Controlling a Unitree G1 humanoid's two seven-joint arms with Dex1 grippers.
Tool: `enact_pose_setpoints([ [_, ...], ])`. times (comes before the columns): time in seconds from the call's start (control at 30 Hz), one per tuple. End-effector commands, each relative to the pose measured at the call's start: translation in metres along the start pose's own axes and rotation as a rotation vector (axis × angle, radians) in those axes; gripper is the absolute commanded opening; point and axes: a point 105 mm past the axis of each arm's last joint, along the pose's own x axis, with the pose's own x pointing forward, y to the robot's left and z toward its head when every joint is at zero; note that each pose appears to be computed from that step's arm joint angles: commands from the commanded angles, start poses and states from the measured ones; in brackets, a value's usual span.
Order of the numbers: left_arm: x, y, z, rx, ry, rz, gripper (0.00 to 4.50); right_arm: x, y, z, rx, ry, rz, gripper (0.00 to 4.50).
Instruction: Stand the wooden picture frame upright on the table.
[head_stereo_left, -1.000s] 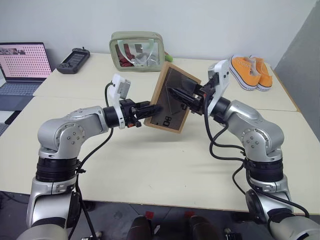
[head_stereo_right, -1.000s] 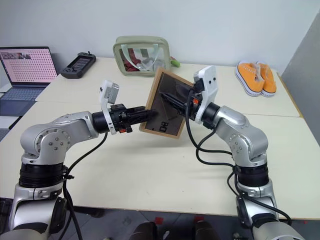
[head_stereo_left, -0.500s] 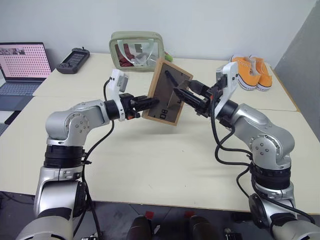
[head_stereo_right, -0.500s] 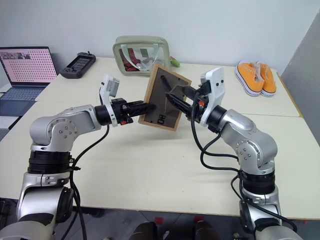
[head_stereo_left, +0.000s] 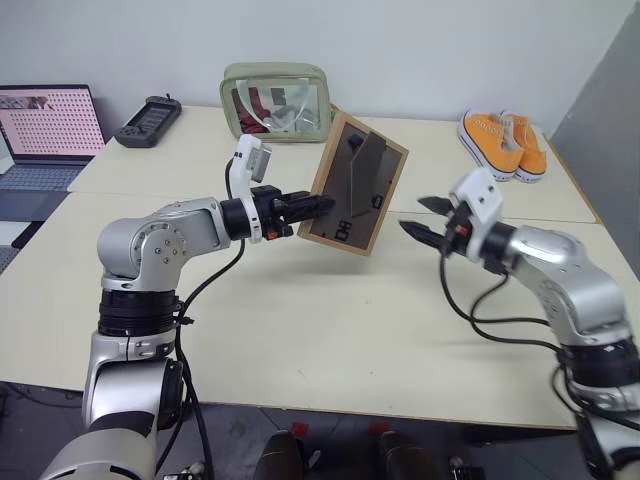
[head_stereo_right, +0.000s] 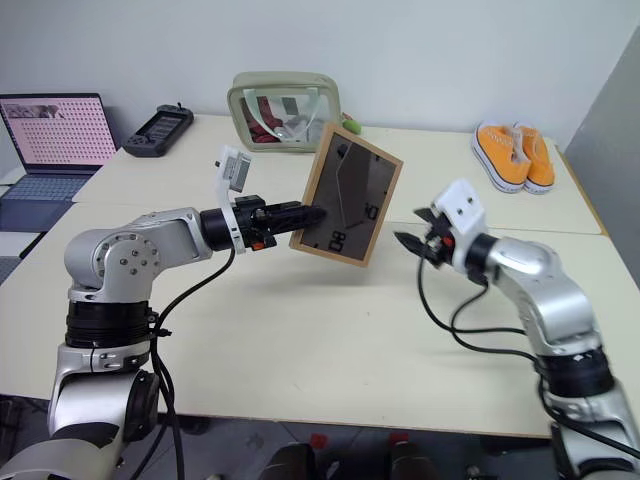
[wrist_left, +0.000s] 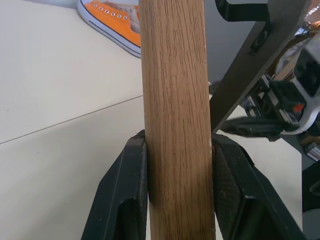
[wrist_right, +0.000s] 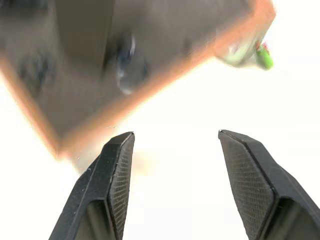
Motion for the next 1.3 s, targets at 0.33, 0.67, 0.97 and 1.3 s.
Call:
enact_pose_setpoints([
  [0.33,-0.015,-0.011,-0.008,-0.257,0.122,-0.063,1.33,-0.015,-0.009,-0.005,-1.006,-0.109,-0.041,2.81],
  [0.67,-0.029,-0.034,-0.016,-0.352,0.238,-0.157,1.33,0.007,0.027,-0.027,-1.300,-0.344,0.016,2.81],
  [0.97,-0.031,-0.034,-0.025,-0.404,0.227,-0.134,1.33,0.018,0.010,-0.014,-1.365,-0.429,-0.167,2.81],
  [1.3,-0.029,-0.031,-0.022,-0.431,0.188,-0.110,1.33,0.012,-0.001,0.011,-1.390,-0.470,-0.232,3.47],
])
